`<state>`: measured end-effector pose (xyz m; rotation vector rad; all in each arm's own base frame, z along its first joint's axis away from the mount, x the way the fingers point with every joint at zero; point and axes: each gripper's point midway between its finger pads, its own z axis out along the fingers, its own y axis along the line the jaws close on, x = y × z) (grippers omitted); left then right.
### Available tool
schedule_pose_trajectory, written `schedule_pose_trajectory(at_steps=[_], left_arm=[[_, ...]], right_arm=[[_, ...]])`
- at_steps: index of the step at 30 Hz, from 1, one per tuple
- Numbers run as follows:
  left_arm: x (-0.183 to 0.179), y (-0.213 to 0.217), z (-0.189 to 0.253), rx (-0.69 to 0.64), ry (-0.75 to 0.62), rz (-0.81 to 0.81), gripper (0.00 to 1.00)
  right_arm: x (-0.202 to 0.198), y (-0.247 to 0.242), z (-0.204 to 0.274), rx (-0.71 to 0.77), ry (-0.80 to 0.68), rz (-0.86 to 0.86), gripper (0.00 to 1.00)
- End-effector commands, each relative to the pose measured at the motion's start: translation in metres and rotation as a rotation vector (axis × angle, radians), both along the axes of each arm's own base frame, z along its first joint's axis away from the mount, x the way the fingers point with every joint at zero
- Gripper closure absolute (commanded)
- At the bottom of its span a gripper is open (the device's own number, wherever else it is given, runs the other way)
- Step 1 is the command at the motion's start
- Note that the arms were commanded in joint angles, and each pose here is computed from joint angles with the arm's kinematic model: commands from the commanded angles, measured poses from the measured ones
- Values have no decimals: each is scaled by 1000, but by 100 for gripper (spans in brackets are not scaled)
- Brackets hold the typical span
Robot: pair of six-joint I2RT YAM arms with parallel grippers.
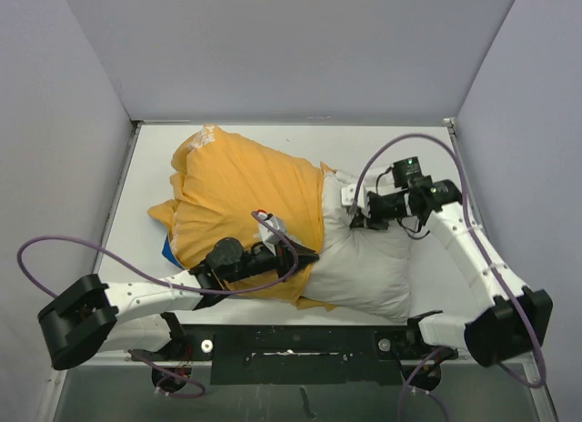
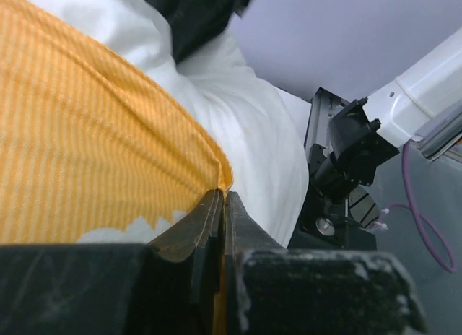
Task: Put the pillow into the pillowcase
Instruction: Stuff the pillow into the pillowcase.
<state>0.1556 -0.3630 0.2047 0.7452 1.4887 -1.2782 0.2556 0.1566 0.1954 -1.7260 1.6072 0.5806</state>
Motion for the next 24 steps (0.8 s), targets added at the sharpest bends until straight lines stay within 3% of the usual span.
schedule_pose_trajectory(at_steps=[1,3,8,11,14,20,24], left_arm=[[-8,32,7,27,46,45,100],[2,54,22,24,88,153,80],[8,106,88,2,144,354,48],[6,118,121,21,167,390,46],[12,101,137,105,202,388,46],[49,44,120,430,93,445,44],[87,22,111,560,56,478,42]], right_arm=[[-81,29,-25,-13,-10,136,98],[-85,18,-46,-50,20,109,100],[-110,18,-70,-24,65,176,100],[-116,19,-78,-36,75,218,100],[-119,25,-76,-17,94,247,100],[-128,29,-74,7,113,304,100],[-131,29,-71,20,99,317,100]])
